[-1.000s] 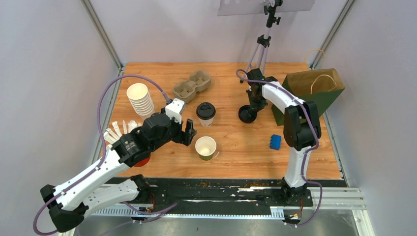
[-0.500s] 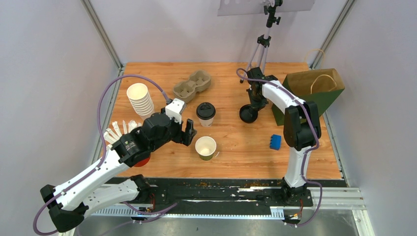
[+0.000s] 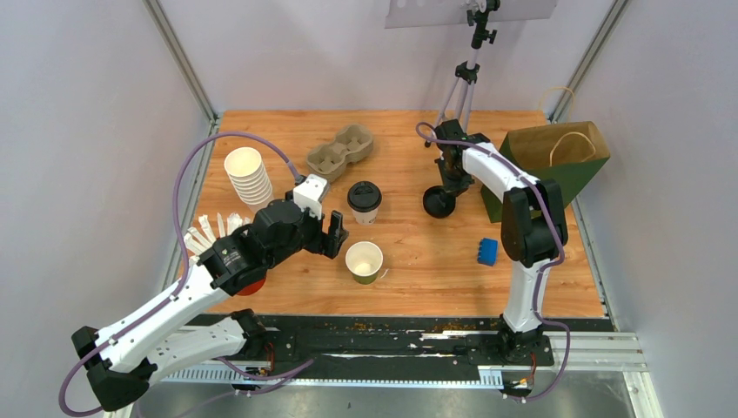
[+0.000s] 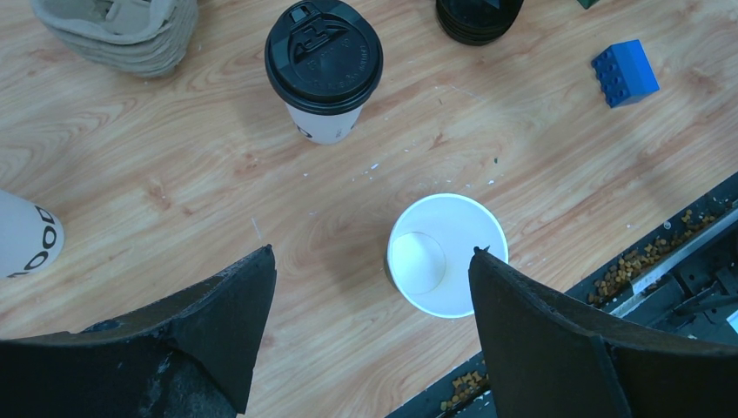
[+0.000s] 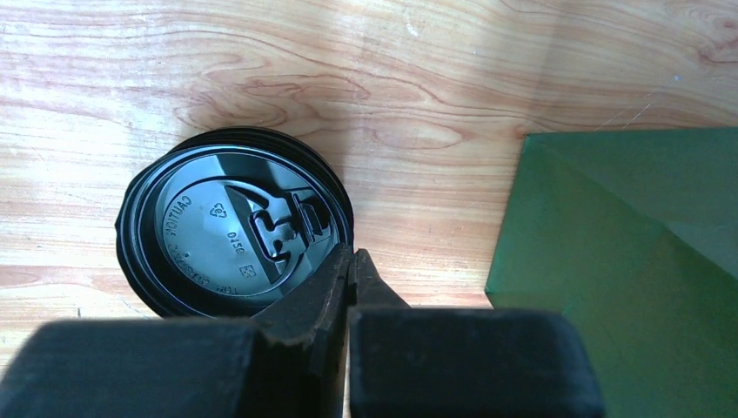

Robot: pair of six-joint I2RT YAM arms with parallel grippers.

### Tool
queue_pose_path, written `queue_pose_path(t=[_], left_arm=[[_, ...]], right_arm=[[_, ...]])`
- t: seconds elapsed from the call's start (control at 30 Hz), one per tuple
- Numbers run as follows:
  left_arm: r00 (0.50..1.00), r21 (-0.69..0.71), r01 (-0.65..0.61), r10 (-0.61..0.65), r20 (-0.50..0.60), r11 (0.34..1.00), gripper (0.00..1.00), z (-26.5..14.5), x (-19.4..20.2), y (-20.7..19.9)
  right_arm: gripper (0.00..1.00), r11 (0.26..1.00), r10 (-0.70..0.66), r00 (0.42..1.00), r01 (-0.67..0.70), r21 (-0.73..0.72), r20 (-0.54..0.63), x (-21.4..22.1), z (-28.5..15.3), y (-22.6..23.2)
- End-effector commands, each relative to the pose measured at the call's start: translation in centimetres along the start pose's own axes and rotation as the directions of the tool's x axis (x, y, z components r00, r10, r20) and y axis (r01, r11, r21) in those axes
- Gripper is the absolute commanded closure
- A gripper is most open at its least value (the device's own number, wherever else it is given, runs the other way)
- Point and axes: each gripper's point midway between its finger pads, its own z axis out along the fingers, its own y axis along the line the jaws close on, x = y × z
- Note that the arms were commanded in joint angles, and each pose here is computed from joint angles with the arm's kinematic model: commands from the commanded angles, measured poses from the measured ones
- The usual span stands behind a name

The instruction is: Pack the takeout coffee

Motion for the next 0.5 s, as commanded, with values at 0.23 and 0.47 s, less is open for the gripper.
queue_pose_path(t=[0.23,0.47], left_arm=[[0.999,0.016,-0.008,0.008,0.041,1.000,0.11,-0.57,-1.59,-0.40],[0.999,0.013,-0.005,0.005,0.040,1.000,0.11,-0.57,-1.48,-0.33]], right_arm=[[0.79,1.000,0.012,0.997,-0.012,-0.004,0.076,-2.13,-1.66,-0.01],[0.81,1.000,0.004,0.998,-0.004,-0.005,0.059,-1.71,-0.91,0.15]])
